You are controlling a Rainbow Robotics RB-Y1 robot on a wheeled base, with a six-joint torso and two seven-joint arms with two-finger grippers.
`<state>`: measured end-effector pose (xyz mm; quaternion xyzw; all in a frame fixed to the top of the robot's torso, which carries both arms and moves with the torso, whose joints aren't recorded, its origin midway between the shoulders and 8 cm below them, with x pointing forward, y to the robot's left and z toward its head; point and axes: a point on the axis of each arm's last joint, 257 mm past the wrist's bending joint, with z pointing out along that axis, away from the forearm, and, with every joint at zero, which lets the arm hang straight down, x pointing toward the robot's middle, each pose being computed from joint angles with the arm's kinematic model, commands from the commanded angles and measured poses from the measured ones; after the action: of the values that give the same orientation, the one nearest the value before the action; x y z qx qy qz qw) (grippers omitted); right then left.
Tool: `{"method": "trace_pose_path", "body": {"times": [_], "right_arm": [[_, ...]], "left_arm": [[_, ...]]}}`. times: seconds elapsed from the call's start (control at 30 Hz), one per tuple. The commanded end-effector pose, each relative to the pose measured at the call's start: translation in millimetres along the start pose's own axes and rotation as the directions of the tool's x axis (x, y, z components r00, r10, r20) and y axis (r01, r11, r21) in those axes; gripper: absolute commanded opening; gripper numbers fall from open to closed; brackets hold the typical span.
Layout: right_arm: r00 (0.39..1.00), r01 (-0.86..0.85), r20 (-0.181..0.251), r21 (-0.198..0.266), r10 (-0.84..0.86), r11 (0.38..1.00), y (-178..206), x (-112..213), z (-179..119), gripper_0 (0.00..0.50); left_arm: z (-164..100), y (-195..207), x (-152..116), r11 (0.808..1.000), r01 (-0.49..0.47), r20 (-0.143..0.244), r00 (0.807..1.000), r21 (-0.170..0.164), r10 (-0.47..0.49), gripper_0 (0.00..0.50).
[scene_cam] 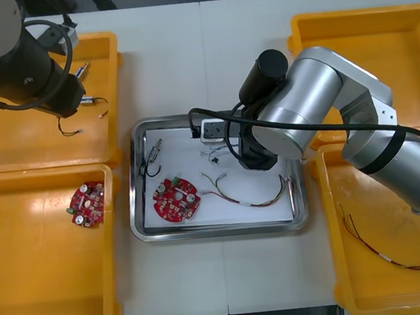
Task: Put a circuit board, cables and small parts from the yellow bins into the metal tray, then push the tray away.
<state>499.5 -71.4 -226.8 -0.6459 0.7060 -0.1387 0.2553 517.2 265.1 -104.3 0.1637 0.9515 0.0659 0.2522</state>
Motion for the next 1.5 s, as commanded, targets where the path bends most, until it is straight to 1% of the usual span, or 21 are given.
{"method": "trace_pose_path", "body": {"times": [0.03,0.1,0.2,0.37,0.4,0.43,0.47,0.5,0.53,0.57,0.6,0.63,0.67,0.9,1.1,1.17,1.23,1.37,1.4,1.43,1.5], "right_arm": [[0.999,0.038,0.013,0.011,-0.038,0.999,1,-3,8,0.000],[0.999,0.035,0.019,0.017,-0.036,0.999,-2,-2,12,0.000],[0.999,0.032,0.012,0.019,-0.032,0.999,-4,2,14,0.000],[1.000,0.028,0.007,0.025,-0.028,0.999,-6,5,14,0.000],[1.000,0.028,0.004,0.030,-0.028,0.999,-7,6,14,0.145],[1.000,0.025,-0.001,0.035,-0.025,0.999,-9,7,13,0.245],[1.000,0.022,-0.001,0.037,-0.022,0.999,-10,8,13,0.361],[1.000,0.020,-0.002,0.039,-0.020,0.999,-11,9,13,0.400],[1.000,0.016,-0.002,0.041,-0.016,0.999,-13,10,12,0.453],[1.000,0.011,-0.003,0.039,-0.011,0.999,-14,11,12,0.476],[1.000,0.009,-0.003,0.038,-0.008,0.999,-14,11,11,0.477],[1.000,0.009,-0.003,0.039,-0.009,0.999,-16,12,9,0.497],[1.000,0.003,-0.004,0.036,-0.003,0.999,-16,13,7,0.500],[1.000,0.001,-0.010,0.037,0.000,0.999,-20,14,-13,0.500],[0.999,0.012,-0.034,0.036,-0.010,0.999,-24,15,-44,0.500],[0.998,0.006,-0.060,0.035,-0.004,0.999,-26,21,-59,0.500],[0.997,-0.007,-0.083,0.021,0.009,1.000,-26,27,-68,0.500],[0.990,-0.073,-0.122,-0.004,0.072,0.997,-27,44,-88,0.500],[0.986,-0.105,-0.131,-0.004,0.104,0.994,-28,49,-93,0.500],[0.981,-0.149,-0.127,0.010,0.149,0.989,-32,52,-98,0.500],[0.969,-0.221,-0.104,0.044,0.224,0.974,-43,54,-108,0.500]], "left_arm": [[-10,-2,-6,0.996,0.092,0.036,0.995,0.008,-0.092,0.000],[-10,-3,-7,0.996,0.089,0.037,0.995,0.012,-0.089,0.000],[-10,-4,-6,0.996,0.087,0.035,0.996,0.018,-0.087,0.000],[-11,-4,-7,0.996,0.087,0.038,0.995,0.018,-0.088,0.000],[-10,-4,-6,0.996,0.088,0.035,0.995,0.018,-0.089,0.000],[-10,-5,-6,0.996,0.088,0.035,0.995,0.020,-0.088,0.000],[-10,-4,-6,0.996,0.088,0.035,0.995,0.018,-0.089,0.000],[-10,-4,-6,0.996,0.088,0.035,0.995,0.018,-0.089,0.000],[-10,-4,-6,0.996,0.087,0.035,0.996,0.018,-0.087,0.000],[-10,-4,-6,0.996,0.087,0.035,0.996,0.018,-0.087,0.000],[-10,-5,-6,0.996,0.086,0.035,0.996,0.020,-0.087,0.000],[-10,-4,-6,0.996,0.087,0.035,0.996,0.018,-0.087,0.000],[-10,-4,-6,0.996,0.085,0.035,0.996,0.018,-0.086,0.000],[-11,-7,-7,0.996,0.089,0.037,0.995,0.025,-0.090,0.001],[-12,-10,-7,0.996,0.086,0.040,0.995,0.038,-0.088,0.000],[-13,-13,-8,0.995,0.090,0.041,0.995,0.045,-0.091,0.000],[-14,-15,-8,0.995,0.090,0.043,0.995,0.050,-0.092,0.000],[-14,-21,-9,0.995,0.087,0.044,0.995,0.049,-0.090,0.000],[-13,-24,-8,0.994,0.092,0.042,0.995,0.050,-0.095,0.000],[-14,-27,-9,0.994,0.100,0.044,0.994,0.049,-0.102,0.000],[-14,-34,-10,0.993,0.107,0.044,0.993,0.052,-0.109,0.000]]}}
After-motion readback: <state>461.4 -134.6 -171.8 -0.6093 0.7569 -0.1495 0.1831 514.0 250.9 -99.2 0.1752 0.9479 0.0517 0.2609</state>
